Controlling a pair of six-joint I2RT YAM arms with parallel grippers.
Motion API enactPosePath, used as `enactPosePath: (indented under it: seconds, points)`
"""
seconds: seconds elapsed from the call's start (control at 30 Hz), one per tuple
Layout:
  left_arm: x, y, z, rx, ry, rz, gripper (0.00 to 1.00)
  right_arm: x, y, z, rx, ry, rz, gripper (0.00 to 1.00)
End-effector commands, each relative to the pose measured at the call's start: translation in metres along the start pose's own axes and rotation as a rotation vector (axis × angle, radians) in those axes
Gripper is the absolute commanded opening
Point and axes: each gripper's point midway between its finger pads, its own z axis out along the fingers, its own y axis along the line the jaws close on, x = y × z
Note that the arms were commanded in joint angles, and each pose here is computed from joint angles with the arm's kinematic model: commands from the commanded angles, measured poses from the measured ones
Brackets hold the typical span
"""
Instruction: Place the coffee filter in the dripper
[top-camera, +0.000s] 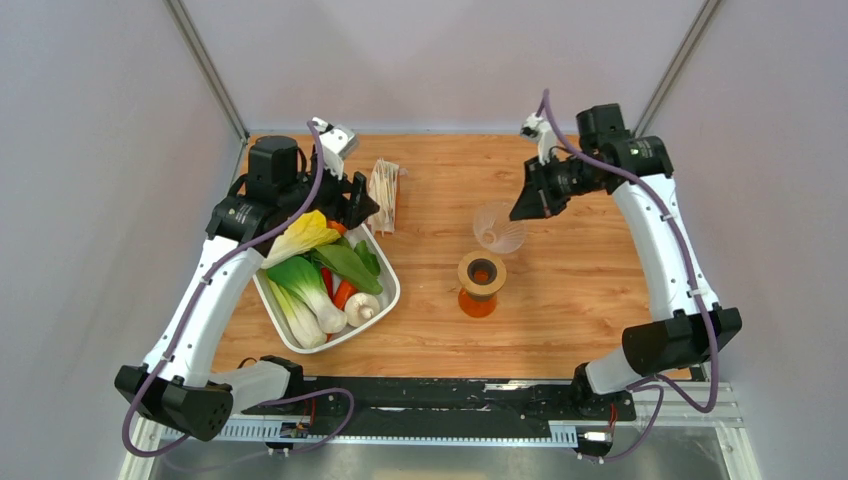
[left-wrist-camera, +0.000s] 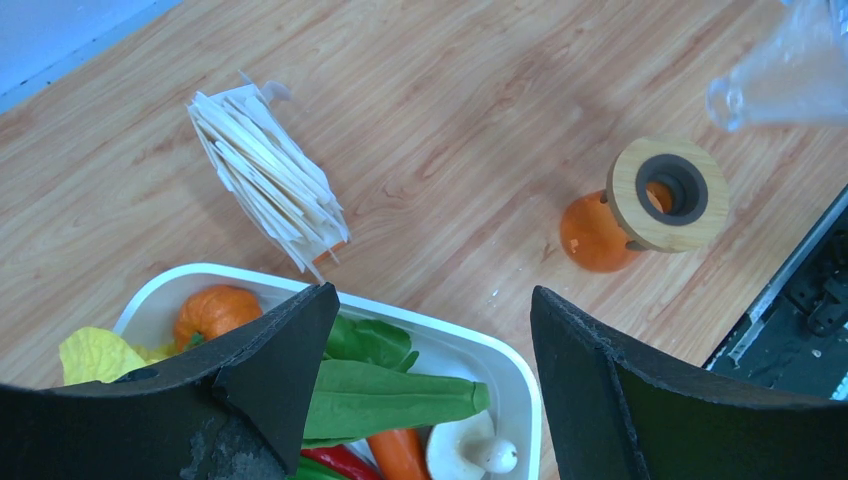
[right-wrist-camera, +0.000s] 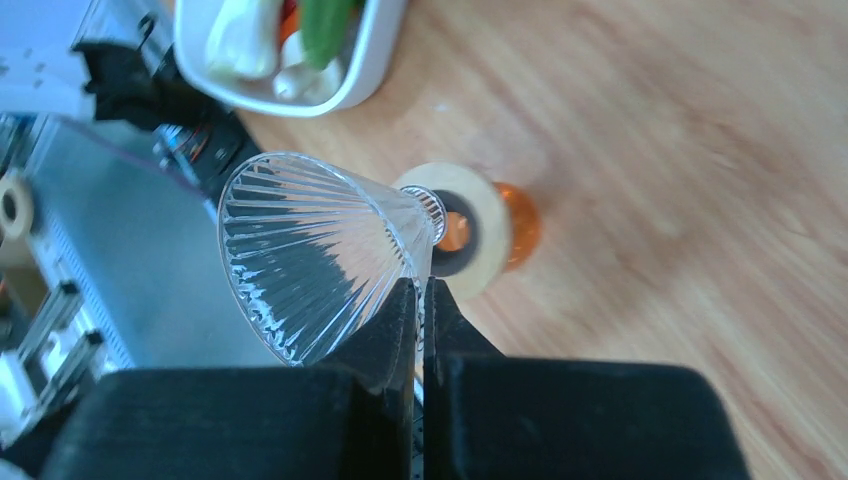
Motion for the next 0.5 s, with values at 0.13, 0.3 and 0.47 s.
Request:
enactPosePath:
  seconds: [0.13, 0.3, 0.47]
  points:
    - [-0.018, -0.013, -0.012, 0.023, -0.092, -0.014, 0.81, 0.032, 0.051, 0.024, -0.113, 0.139, -0.024, 0.00]
    - [-0.013, -0.014, -0.015, 0.010, -0.096, -0.025, 0.81, 0.053, 0.045, 0.035, -0.123, 0.208, -0.035, 0.00]
    - [-0.010, -0.014, -0.018, 0.002, -0.098, -0.025, 0.81, 0.052, 0.035, 0.047, -0.117, 0.219, -0.045, 0.00]
